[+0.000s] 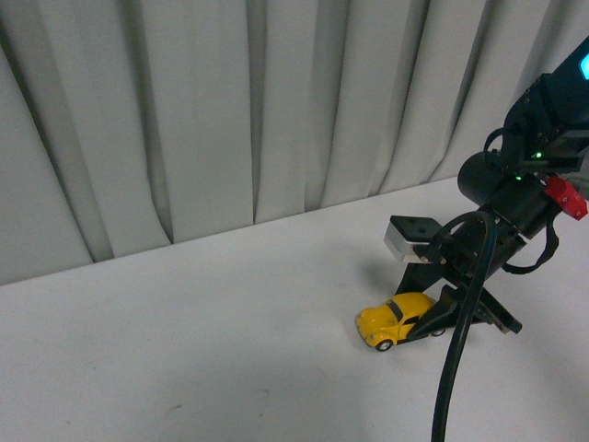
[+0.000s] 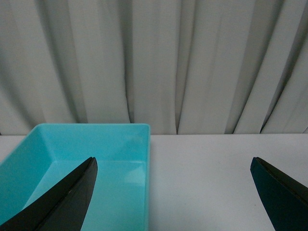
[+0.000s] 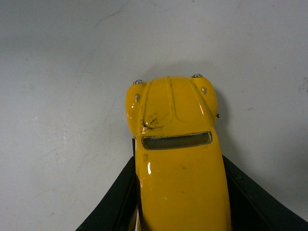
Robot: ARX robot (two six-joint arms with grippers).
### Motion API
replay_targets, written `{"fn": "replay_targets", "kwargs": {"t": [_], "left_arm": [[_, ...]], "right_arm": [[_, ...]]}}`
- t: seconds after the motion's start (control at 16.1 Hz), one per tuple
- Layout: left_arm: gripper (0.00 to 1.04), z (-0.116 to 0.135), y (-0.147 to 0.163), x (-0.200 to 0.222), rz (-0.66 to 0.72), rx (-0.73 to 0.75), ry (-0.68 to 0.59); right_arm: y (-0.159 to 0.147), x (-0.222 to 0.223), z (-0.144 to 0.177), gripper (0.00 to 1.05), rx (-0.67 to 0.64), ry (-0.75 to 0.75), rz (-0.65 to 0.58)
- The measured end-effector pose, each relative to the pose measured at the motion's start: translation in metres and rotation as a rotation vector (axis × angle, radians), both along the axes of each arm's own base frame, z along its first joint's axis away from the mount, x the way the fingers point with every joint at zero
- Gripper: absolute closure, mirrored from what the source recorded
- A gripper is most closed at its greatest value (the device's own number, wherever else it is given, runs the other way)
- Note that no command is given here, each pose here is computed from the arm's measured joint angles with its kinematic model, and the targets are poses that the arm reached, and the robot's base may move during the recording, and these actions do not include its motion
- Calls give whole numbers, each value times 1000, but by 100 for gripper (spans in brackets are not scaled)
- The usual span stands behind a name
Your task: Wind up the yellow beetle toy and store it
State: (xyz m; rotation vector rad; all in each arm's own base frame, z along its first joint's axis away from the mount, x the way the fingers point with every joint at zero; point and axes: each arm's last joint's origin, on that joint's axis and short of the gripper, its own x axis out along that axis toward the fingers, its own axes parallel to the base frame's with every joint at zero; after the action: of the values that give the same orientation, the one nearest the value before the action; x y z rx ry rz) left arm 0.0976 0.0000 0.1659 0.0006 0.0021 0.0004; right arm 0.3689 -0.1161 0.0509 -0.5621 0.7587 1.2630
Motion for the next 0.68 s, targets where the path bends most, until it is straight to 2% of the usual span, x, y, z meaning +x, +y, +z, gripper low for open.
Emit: {"fn": "replay_targets", "kwargs": {"t": [0.37, 0.68], "left_arm": [[7, 0, 0, 0, 0, 0, 0], [7, 0, 0, 0, 0, 0, 0]], "right_arm": [[-4, 8, 4, 62, -52, 11, 13], [0, 18, 2, 62, -95, -61, 31]]}}
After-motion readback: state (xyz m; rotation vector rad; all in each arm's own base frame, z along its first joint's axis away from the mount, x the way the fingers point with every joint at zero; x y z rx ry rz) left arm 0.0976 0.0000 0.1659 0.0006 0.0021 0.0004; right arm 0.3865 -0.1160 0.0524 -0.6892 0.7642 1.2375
